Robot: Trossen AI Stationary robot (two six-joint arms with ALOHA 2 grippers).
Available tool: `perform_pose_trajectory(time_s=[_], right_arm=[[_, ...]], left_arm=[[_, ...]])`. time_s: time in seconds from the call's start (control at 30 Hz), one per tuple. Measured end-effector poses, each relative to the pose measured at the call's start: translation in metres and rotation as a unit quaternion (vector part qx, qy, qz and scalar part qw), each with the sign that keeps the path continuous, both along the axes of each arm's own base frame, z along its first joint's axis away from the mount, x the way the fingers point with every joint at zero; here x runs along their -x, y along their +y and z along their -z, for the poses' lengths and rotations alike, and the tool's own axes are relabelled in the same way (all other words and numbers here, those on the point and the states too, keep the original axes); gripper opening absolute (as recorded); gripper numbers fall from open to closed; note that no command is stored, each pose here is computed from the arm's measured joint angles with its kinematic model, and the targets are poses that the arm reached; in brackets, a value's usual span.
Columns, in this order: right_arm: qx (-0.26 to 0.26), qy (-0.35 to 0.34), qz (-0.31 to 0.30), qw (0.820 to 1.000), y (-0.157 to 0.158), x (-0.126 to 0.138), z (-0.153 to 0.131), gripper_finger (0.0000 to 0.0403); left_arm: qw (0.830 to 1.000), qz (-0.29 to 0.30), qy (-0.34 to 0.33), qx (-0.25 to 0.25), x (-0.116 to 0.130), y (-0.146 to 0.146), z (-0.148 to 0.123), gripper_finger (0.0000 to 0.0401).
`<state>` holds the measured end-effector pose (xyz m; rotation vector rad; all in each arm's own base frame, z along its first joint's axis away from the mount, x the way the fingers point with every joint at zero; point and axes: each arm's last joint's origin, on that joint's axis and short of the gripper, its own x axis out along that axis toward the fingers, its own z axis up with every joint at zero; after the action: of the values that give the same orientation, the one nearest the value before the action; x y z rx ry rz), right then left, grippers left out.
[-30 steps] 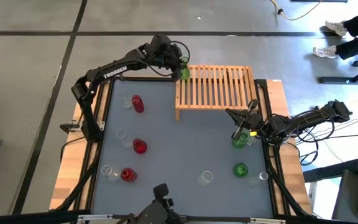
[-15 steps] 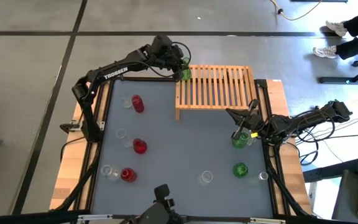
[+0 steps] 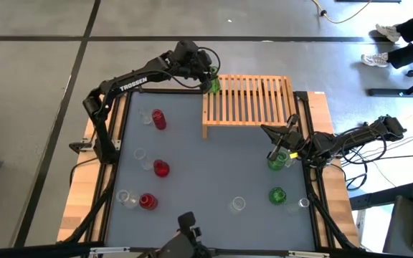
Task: Sort vases onto shelf
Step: Put the bottom left green vase on the shelf
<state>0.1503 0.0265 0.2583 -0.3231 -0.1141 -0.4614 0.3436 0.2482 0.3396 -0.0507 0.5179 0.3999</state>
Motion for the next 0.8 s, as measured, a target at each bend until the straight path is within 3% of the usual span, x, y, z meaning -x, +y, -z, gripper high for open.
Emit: perform_pose_trajectory(time_s=[0.47,0.8], right_arm=[[0.000,0.000,0.000,1.000,0.0000,0.0000,0.0001,0.0000],[0.000,0.000,0.000,1.000,0.0000,0.0000,0.0000,0.0000]], left_arm=[[1.000,0.004,-0.011,-0.015,-0.0005,-0.0018,-0.0050,0.0160],[1.000,0.005,-0.012,-0.011,-0.0019,-0.0046,-0.0054,0.0212]])
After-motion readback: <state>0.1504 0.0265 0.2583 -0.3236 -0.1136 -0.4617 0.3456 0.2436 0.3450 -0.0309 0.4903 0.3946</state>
